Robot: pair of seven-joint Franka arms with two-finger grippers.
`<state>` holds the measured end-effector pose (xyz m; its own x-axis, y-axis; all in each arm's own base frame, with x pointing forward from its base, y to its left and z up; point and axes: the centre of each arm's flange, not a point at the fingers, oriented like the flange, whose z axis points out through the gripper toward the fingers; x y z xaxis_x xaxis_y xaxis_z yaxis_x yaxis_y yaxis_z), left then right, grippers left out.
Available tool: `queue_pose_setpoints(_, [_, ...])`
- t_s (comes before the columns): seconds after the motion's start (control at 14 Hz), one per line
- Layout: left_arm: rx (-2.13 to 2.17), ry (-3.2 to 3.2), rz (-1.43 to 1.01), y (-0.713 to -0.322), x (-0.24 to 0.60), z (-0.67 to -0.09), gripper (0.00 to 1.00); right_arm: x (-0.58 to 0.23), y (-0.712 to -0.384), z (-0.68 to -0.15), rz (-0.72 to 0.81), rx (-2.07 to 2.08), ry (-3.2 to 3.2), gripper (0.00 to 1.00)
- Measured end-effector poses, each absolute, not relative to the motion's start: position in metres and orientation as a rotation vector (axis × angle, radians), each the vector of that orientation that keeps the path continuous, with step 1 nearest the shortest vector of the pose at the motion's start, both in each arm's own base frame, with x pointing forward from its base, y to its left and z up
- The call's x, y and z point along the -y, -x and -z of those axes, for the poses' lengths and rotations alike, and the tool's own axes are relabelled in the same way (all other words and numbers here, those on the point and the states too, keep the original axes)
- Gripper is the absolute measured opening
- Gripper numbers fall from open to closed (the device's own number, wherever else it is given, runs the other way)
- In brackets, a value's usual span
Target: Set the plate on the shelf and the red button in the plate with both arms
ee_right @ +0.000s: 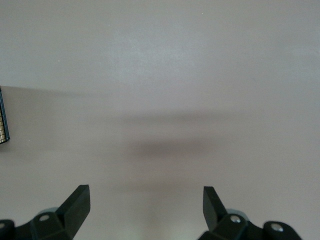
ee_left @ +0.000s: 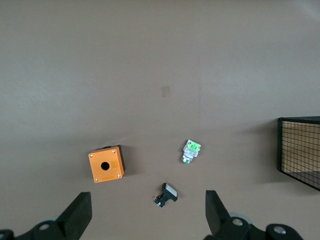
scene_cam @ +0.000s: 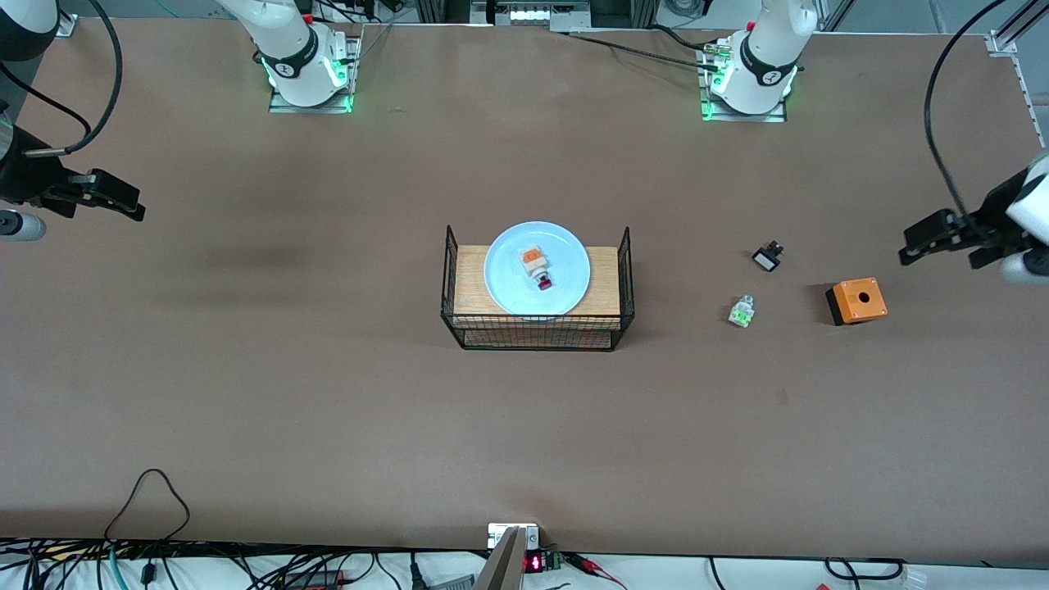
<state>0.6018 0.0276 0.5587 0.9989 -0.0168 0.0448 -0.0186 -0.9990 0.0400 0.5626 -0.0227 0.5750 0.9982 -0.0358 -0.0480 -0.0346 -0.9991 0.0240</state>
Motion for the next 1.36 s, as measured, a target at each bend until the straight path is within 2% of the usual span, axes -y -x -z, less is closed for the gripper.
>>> queue_pose_setpoints(0.43, [0.027,-3.1,-0.06,-0.6,-0.028,-0.556,1.0,0.023,-0.563,-0.575,0.075,0.054,-3.117,1.0])
queue_pose_setpoints(1.07, [0.02,-3.077,0.252,-0.573,-0.025,-0.553,1.0,0.022,-0.563,-0.575,0.075,0.054,-3.117,1.0])
queue_pose_setpoints(1.36, [0.018,-3.07,0.308,-0.568,-0.024,-0.555,1.0,0.022,-0.563,-0.575,0.075,0.054,-3.117,1.0])
